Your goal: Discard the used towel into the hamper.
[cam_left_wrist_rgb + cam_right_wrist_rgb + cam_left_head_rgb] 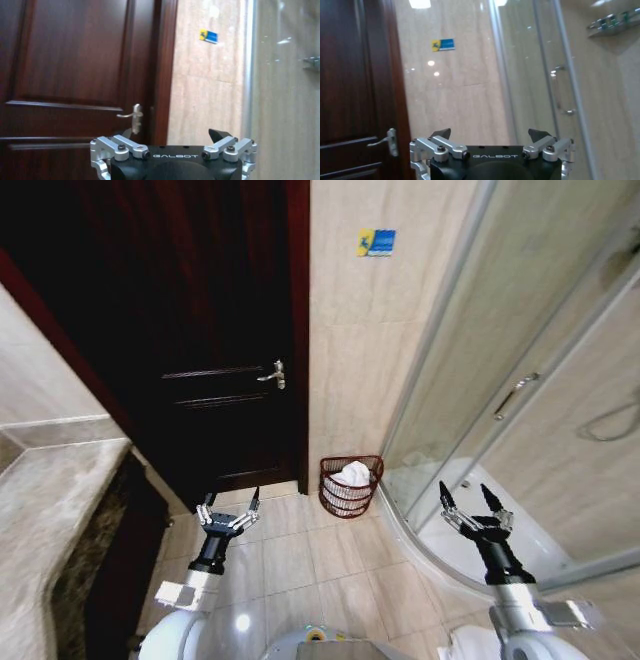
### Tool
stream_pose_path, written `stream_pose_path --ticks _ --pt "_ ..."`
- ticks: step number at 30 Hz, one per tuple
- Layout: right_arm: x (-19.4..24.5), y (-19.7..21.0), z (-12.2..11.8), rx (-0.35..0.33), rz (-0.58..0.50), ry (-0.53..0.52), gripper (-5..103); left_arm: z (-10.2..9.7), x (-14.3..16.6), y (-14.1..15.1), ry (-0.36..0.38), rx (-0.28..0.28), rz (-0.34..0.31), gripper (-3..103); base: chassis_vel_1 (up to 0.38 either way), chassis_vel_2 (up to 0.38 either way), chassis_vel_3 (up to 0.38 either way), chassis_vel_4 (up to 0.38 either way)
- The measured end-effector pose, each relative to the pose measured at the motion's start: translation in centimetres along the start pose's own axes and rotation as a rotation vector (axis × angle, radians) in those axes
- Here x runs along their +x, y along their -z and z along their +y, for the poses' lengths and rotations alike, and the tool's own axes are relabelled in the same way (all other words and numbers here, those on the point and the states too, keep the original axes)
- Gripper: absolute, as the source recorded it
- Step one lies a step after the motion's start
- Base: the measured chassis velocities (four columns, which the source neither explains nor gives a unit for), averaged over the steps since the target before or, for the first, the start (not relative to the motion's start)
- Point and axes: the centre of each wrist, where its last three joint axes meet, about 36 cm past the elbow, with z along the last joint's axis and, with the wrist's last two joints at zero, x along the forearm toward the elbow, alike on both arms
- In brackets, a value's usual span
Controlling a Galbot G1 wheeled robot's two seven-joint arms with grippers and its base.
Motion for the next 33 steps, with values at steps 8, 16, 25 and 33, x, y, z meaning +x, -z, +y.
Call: stream_pose_path --ticks 8,16,25,33 --pt "0.00 0.00 0.00 0.000 0.000 0.000 100 0.00 0.00 0.00 0.000 0.000 0.000 100 -0.102 -0.112 -0.115 -0.116" --pt "0.00 0.00 0.00 0.000 0.000 0.000 100 0.00 0.00 0.00 0.000 0.000 0.000 100 -0.132 -0.131 -0.121 -0.130" --pt "0.00 0.00 0.00 0.000 0.000 0.000 100 0.00 0.00 0.00 0.000 0.000 0.000 100 -0.123 -0.118 -0.129 -0.136" --pt "0.00 0.00 0.00 0.000 0.000 0.000 100 0.00 0.00 0.00 0.000 0.000 0.000 100 -0.118 -0.121 -0.127 -0.129"
